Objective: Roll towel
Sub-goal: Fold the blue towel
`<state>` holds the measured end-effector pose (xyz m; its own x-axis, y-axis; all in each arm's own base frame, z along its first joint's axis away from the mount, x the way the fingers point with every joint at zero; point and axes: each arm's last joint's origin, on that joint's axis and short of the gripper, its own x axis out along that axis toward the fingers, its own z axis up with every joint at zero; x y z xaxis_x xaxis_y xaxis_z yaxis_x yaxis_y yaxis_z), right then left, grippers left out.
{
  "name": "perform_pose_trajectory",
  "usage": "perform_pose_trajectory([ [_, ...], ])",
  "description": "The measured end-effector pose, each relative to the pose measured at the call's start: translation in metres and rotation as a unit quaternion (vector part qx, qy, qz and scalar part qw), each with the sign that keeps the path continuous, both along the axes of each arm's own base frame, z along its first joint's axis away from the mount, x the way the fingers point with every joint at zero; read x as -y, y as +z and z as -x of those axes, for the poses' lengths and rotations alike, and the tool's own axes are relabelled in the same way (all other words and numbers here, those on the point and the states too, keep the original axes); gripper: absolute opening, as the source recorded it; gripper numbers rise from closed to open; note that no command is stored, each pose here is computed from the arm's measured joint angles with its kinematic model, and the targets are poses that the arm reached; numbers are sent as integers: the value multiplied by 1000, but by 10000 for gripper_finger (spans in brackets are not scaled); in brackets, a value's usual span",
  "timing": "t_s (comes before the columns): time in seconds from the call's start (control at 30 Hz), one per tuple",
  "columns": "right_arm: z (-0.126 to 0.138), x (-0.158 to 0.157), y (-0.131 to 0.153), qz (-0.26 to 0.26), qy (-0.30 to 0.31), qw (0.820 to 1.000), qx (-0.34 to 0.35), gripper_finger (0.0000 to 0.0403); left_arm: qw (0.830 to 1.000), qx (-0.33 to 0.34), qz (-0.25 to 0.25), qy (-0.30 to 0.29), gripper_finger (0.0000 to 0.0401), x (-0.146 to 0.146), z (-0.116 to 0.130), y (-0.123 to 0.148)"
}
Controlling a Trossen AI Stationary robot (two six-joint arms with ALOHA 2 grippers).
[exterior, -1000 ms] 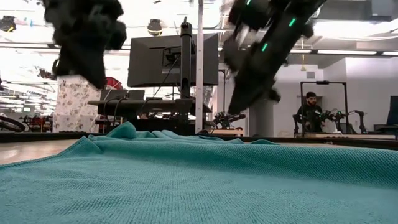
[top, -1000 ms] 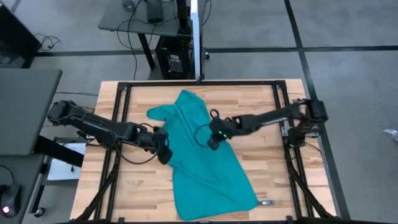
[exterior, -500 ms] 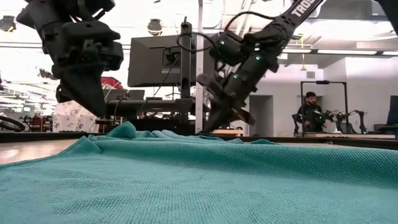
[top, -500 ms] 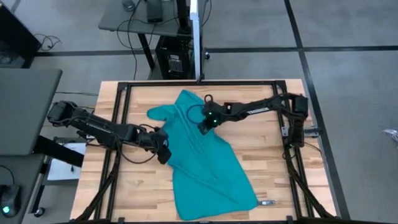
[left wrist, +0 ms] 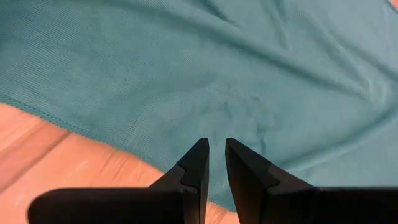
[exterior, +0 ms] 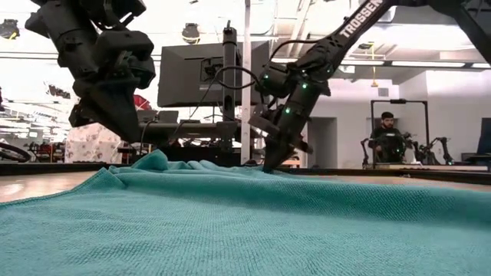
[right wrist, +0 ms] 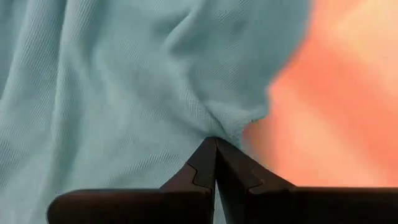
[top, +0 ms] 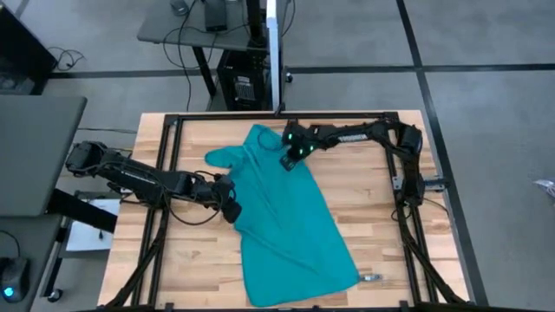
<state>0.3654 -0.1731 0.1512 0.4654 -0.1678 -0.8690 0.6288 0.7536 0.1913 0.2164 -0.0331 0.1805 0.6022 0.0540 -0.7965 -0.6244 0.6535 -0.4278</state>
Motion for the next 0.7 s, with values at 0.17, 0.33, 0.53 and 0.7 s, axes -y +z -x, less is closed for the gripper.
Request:
perform_pose_trajectory([
  [0.17,19,29,9,-15,-37,999,-18,0,1000,1,5,15,39,-3,-1,1],
  [0.33,22,13,34,-34,1,999,-8,0,998,46,-1,39,39,-20,-11,27],
  [0.53,13,-33,52,-32,71,997,-15,0,993,-22,-34,107,39,-66,-1,47],
  [0.7,5,-79,38,-50,108,992,-29,0,989,-77,-48,118,39,-106,11,34],
])
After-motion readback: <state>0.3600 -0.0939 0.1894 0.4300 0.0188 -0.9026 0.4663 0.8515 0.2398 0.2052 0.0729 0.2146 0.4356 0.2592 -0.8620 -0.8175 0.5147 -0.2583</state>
